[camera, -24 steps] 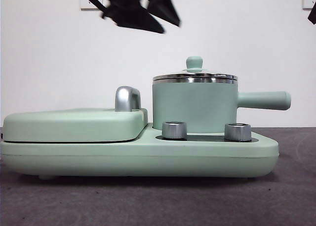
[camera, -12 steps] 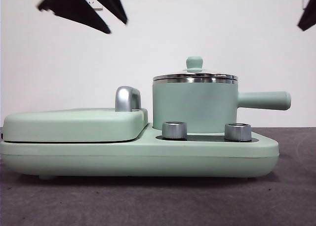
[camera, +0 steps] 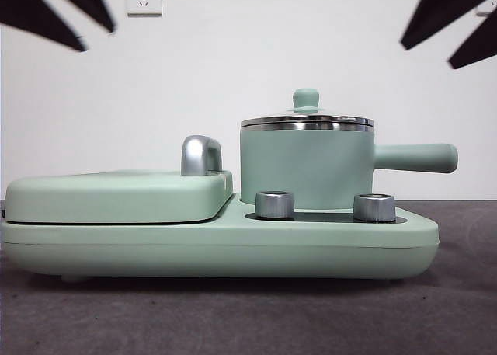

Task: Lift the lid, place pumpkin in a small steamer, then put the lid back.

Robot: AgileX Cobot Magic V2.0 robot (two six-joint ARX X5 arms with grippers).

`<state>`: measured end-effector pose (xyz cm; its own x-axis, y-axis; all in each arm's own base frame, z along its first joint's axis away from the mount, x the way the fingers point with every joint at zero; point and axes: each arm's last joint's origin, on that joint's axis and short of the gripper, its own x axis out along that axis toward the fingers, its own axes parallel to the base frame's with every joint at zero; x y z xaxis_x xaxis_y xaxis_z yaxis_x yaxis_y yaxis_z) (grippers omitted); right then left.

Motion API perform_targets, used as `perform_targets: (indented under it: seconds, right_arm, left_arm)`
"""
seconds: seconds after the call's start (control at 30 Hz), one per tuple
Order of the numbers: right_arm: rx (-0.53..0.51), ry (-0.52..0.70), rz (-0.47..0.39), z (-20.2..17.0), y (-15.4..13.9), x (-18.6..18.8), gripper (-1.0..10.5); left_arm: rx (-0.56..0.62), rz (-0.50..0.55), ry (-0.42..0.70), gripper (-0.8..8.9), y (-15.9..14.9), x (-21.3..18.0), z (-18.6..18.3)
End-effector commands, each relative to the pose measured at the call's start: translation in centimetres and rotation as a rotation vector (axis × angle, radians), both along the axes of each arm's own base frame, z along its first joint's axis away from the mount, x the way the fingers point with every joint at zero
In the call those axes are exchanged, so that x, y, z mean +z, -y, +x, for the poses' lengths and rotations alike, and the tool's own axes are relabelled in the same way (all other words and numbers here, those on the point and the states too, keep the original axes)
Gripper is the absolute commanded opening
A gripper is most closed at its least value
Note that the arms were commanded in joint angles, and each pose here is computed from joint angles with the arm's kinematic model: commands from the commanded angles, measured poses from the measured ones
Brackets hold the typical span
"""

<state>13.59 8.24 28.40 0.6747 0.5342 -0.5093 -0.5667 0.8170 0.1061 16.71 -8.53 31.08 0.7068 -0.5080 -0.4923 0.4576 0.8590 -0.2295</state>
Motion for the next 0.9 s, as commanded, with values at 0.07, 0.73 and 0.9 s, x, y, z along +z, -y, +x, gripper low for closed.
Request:
perform_targets:
  seconds: [0.07,0.73,0.9]
  right_arm:
    - [0.042,0.016,0.019,1.0,-0.8,-0.1,3.8]
    - [0.039,0.072,0.048,2.9,-1.9,-0.2,0.2]
    - [0.054,0.066,0.055,2.8,-1.9,-0.2,0.2]
  left_arm:
    - [0.062,-0.008,-0.044,2.18,-1.3,-1.4,-1.5]
    - [0.135,0.035,-0.082,0.06,-3.5,-3.5,-5.0]
    - [0.123,0.034,-0.100,0.07,-3.6,-3.6,-5.4]
